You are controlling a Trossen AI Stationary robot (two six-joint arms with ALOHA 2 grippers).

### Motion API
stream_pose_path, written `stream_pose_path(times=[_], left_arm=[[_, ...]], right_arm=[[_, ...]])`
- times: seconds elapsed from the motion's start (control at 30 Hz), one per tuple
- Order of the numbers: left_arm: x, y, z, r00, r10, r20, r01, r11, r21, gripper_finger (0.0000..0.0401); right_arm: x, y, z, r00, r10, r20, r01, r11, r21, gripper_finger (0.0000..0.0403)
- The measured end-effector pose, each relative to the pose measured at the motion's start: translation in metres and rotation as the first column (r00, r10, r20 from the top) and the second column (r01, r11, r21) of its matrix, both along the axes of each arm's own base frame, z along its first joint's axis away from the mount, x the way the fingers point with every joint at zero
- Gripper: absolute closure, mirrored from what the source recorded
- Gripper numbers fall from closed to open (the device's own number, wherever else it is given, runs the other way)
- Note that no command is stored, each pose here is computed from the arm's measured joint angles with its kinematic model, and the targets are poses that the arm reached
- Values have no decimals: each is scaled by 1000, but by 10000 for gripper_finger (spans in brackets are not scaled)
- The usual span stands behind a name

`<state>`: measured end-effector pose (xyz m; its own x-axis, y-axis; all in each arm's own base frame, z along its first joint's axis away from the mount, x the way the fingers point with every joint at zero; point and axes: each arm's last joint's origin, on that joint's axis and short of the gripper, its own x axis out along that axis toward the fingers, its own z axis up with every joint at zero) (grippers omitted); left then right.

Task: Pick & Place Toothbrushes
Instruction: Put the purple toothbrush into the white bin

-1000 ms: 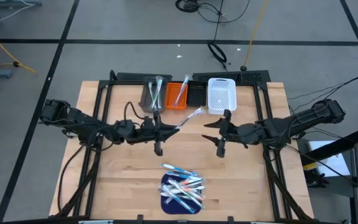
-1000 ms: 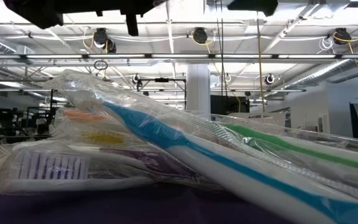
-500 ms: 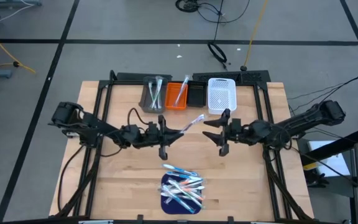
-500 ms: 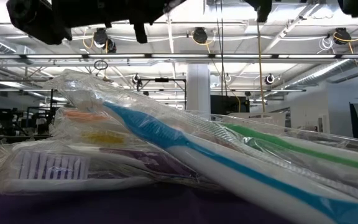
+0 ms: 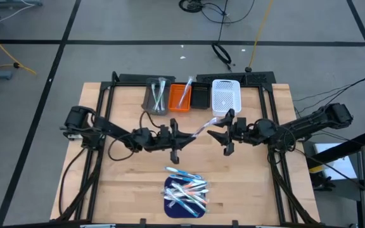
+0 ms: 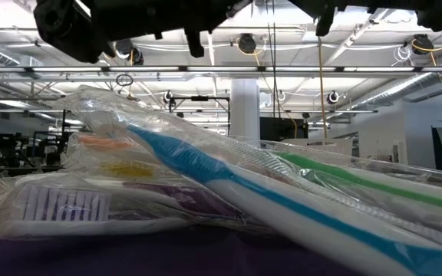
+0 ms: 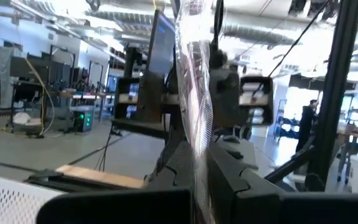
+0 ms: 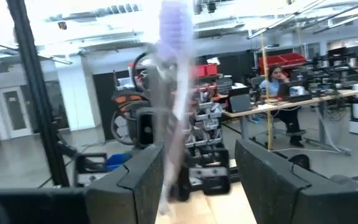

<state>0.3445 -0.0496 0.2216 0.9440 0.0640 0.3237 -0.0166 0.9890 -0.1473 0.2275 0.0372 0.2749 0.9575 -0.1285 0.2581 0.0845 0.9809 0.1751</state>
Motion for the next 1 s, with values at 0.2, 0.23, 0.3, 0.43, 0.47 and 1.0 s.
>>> stream_pose_path(times=[0.2, 0.23, 0.3, 0.43, 0.47, 1.0], left_arm=[[17, 4, -6, 1000, 4, -30, -4, 1000, -19, 391], [20, 4, -7, 999, -1, -35, 0, 1000, -19, 393], [23, 5, -8, 999, -11, -42, 11, 1000, -15, 393], [26, 5, -9, 999, -16, -40, 15, 1000, -16, 389], [26, 5, -9, 999, -16, -39, 15, 1000, -16, 385], [26, 6, -10, 998, 14, -55, -16, 999, -38, 338]], right_arm=[[0, 0, 0, 1000, 8, 1, -8, 1000, -10, 216], [0, -1, 0, 1000, 6, 1, -6, 1000, -10, 216], [0, -2, 0, 1000, 2, -4, -2, 1000, -11, 216], [1, -2, 0, 1000, -1, -6, 1, 1000, -11, 217], [1, -2, 0, 1000, -2, -6, 2, 1000, -11, 219], [1, -2, -3, 999, -3, -37, 2, 1000, -30, 384]])
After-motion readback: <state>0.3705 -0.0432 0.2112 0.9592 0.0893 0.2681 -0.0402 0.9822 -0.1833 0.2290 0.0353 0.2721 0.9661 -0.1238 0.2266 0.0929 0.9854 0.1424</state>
